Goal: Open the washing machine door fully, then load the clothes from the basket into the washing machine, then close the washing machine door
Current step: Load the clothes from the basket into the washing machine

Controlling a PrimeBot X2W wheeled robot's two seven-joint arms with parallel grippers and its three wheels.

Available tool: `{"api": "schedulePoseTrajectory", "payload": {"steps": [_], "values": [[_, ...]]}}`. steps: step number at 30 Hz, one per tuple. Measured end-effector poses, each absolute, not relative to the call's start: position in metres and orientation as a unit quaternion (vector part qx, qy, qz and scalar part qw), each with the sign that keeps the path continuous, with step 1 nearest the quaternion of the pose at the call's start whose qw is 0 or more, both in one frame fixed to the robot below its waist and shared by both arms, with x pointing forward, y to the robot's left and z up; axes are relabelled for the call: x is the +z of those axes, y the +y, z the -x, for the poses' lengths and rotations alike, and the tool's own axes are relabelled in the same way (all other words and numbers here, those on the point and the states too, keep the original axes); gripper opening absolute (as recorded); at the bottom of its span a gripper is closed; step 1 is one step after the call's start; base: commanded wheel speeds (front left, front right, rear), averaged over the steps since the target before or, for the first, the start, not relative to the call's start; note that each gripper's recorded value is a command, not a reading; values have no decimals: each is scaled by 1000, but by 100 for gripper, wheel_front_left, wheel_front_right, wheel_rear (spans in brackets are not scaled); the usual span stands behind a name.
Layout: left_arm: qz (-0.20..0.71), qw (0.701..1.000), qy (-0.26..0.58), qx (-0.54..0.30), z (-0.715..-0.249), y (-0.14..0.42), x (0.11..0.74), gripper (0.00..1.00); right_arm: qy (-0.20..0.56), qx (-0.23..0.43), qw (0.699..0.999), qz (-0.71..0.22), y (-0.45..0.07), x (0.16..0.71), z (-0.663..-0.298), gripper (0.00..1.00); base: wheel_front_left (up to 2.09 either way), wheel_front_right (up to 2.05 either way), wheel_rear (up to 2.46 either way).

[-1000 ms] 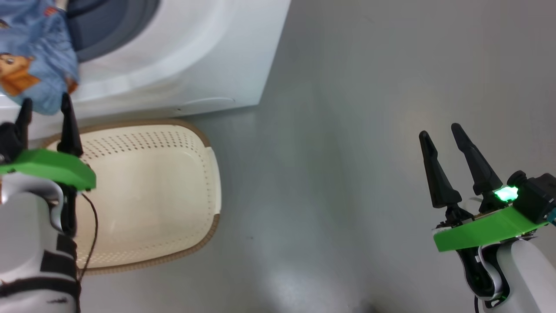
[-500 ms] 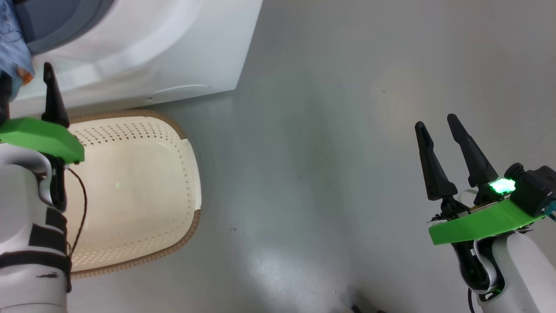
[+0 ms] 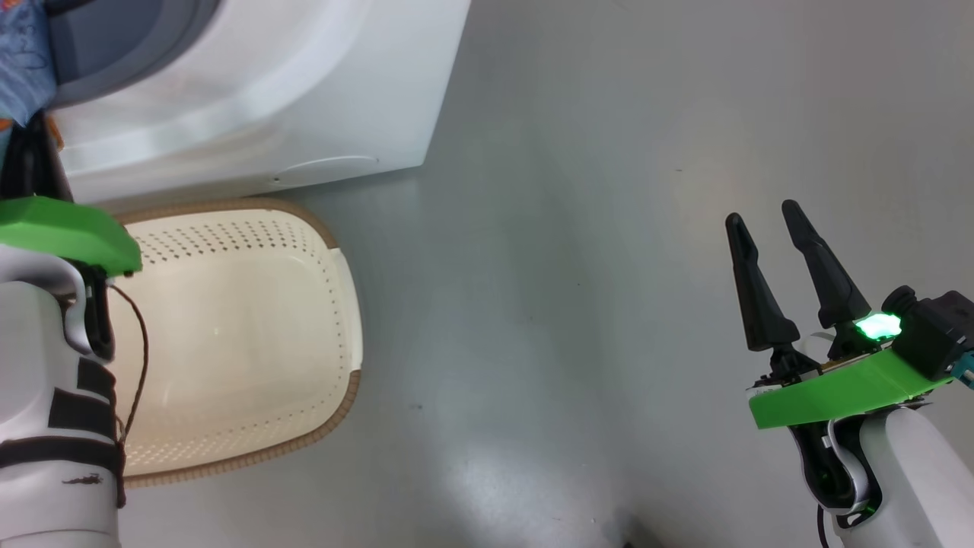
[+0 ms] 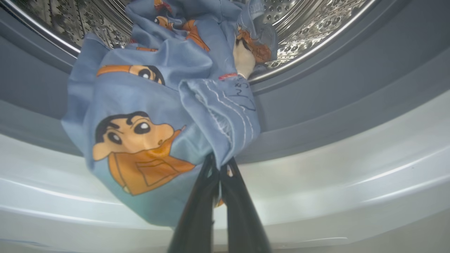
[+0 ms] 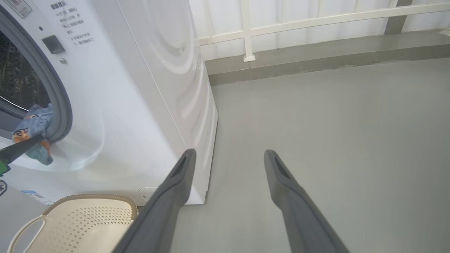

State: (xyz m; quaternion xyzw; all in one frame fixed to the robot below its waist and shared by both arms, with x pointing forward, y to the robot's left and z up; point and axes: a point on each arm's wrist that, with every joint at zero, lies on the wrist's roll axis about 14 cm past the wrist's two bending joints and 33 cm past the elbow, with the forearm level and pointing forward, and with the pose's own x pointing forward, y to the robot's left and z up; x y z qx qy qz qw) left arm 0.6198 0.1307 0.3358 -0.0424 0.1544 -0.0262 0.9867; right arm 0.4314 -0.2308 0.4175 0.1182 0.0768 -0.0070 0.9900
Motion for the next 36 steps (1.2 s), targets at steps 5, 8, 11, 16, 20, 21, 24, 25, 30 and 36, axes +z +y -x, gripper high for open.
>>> {"api": "schedulePoseTrajectory", "payload": {"steps": [5, 8, 11, 16, 20, 21, 24, 25, 30, 36], "values": [[41, 992, 119, -13, -622, 140, 357, 0, 74, 2, 989, -125, -223, 418, -435, 100, 0, 0, 0], [36, 994, 103, -10, -622, 145, 367, 0, 73, 8, 989, -128, -219, 418, -437, 100, 0, 0, 0], [32, 996, 85, -6, -627, 151, 378, 0, 75, 12, 989, -130, -216, 416, -438, 100, 0, 0, 0], [30, 997, 65, -4, -643, 154, 394, 0, 79, 14, 988, -133, -213, 413, -438, 100, 0, 0, 0], [36, 998, 49, -2, -667, 153, 412, 0, 81, 12, 987, -137, -212, 411, -436, 100, 0, 0, 0], [38, 998, 49, -3, -673, 151, 415, 0, 82, 10, 987, -137, -212, 411, -436, 100, 0, 0, 0], [39, 998, 52, -9, -688, 144, 421, 0, 85, 7, 987, -137, -214, 409, -434, 100, 0, 0, 0], [38, 998, 50, -13, -693, 141, 424, 0, 87, 5, 987, -137, -215, 408, -434, 100, 0, 0, 0], [43, 999, 14, -24, -719, 128, 453, 0, 93, -3, 985, -147, -216, 403, -433, 100, 0, 0, 0], [34, 999, 11, -33, -729, 119, 446, 0, 97, -9, 984, -146, -219, 399, -434, 100, 0, 0, 0]]}}
